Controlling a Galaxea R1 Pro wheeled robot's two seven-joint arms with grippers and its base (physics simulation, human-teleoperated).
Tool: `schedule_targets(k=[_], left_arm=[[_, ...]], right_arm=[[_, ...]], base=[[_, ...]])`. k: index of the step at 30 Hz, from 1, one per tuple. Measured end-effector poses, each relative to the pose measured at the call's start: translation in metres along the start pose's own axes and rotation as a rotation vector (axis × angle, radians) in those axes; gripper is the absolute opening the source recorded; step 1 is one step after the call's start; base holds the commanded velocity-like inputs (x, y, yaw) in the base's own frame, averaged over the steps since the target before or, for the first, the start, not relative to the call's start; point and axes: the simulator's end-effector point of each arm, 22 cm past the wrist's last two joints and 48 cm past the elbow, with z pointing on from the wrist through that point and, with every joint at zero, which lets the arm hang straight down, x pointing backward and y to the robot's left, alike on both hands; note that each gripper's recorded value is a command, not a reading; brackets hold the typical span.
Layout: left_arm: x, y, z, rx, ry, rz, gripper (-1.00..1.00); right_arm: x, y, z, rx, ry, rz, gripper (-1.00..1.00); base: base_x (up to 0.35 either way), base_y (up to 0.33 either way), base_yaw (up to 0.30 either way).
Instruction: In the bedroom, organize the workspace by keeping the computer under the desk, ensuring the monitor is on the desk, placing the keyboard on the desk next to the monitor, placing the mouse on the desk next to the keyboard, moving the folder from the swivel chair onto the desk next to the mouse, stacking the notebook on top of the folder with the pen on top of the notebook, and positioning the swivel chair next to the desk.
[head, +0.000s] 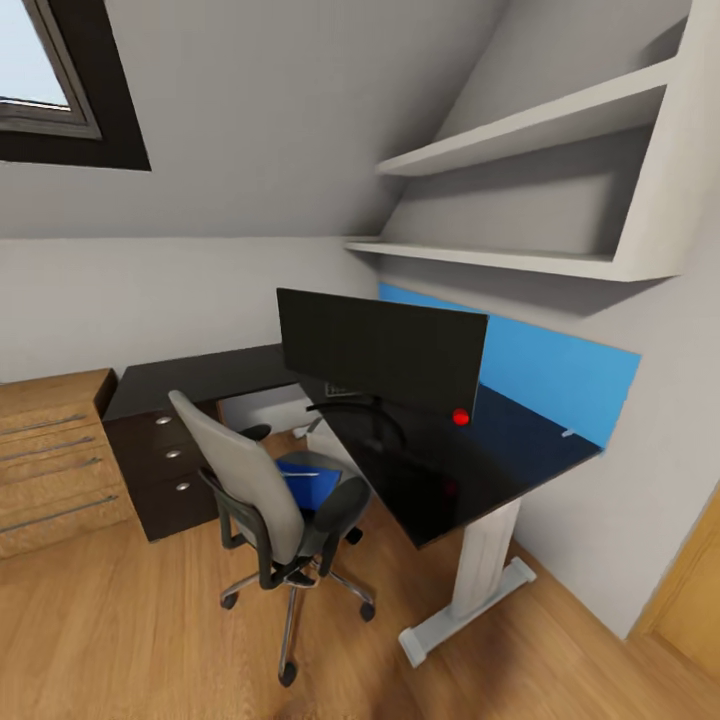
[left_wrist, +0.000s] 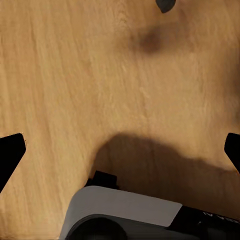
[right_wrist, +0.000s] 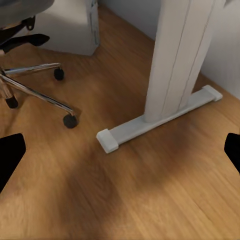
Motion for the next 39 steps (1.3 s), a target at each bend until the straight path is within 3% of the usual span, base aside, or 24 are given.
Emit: schedule_targets(k=[11,39], left_arm=[[0.018,-0.004,0.015,0.007,0.028,0.004,1.00],[0.047,0.001,0.055,0.003,0.023,0.004,1.00]], right_arm=[[0.028,0.001,0.006,-0.004,0.044,-0.012,1.00],[0.079,0.006,0.021,-0.021,0.058,-0.018,1.00]], base=[[0.000,0.000,0.270],[0.000,0.000,0.251]])
